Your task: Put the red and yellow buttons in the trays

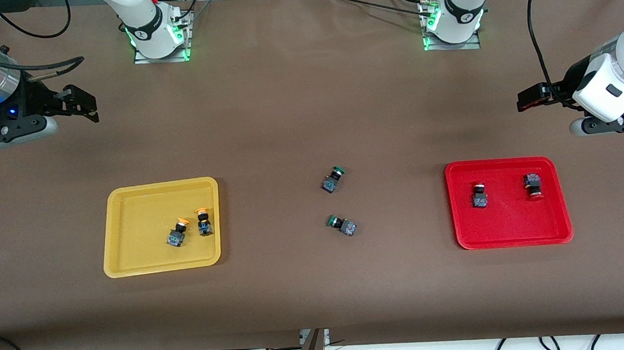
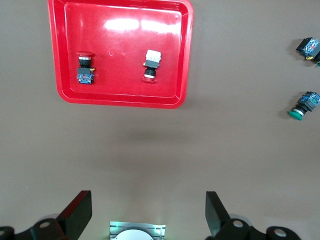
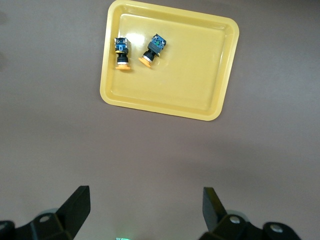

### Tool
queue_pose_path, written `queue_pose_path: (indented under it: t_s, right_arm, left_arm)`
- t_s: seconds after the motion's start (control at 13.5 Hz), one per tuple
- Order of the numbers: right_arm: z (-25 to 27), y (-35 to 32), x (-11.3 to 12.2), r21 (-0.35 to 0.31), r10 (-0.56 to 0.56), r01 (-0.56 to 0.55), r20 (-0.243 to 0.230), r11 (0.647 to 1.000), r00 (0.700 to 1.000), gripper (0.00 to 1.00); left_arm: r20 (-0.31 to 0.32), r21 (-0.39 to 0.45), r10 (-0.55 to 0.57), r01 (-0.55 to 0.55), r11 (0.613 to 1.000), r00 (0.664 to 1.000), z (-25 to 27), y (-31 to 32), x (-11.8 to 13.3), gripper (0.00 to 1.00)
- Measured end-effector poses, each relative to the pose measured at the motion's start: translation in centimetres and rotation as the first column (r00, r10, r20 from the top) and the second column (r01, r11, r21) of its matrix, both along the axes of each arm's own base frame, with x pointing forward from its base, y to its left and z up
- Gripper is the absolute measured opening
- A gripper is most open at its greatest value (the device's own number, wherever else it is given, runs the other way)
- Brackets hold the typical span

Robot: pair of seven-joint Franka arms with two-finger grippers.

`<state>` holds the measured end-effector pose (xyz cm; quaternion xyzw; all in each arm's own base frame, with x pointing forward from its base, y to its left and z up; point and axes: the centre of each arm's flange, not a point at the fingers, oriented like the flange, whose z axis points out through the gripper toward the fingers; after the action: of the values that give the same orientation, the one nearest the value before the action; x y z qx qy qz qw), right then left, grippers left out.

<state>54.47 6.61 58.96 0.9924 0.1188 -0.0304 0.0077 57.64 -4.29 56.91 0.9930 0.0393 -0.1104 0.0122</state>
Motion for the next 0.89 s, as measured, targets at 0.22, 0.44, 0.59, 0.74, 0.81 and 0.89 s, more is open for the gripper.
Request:
queue_pose_path:
  t_s: [0.22, 0.44, 0.59, 0.74, 0.81, 0.89]
  right_arm:
    - [0.3, -0.3, 0.3, -0.030, 0.010, -0.010, 0.025, 1.000, 1.000, 1.00]
    - [0.3, -1.6, 1.0, -0.013, -0.020, 0.020, 0.034, 1.000, 0.999, 1.00]
    - [0.0, -2.2, 1.0, -0.004, -0.036, 0.036, 0.021, 0.999, 0.999, 1.00]
    - [-0.1, -2.4, 0.9, -0.002, -0.041, 0.041, 0.011, 0.999, 0.999, 1.00]
    - [-0.1, -2.4, 0.8, 0.000, -0.044, 0.044, 0.007, 0.999, 0.999, 1.00]
    - [-0.2, -2.1, 0.7, 0.001, -0.063, 0.063, 0.002, 0.998, 0.998, 1.00]
  left_arm:
    - [0.000, 0.000, 0.000, 0.000, 1.000, 1.000, 0.0, 0.0, 0.0, 1.00]
    - [0.000, 0.000, 0.000, 0.000, 1.000, 1.000, 0.0, 0.0, 0.0, 1.00]
    - [0.000, 0.000, 0.000, 0.000, 1.000, 1.000, 0.0, 0.0, 0.0, 1.00]
    - [0.000, 0.000, 0.000, 0.000, 1.000, 1.000, 0.0, 0.0, 0.0, 1.00]
    - [0.000, 0.000, 0.000, 0.000, 1.000, 1.000, 0.0, 0.0, 0.0, 1.00]
    - [0.000, 0.000, 0.000, 0.000, 1.000, 1.000, 0.0, 0.0, 0.0, 1.00]
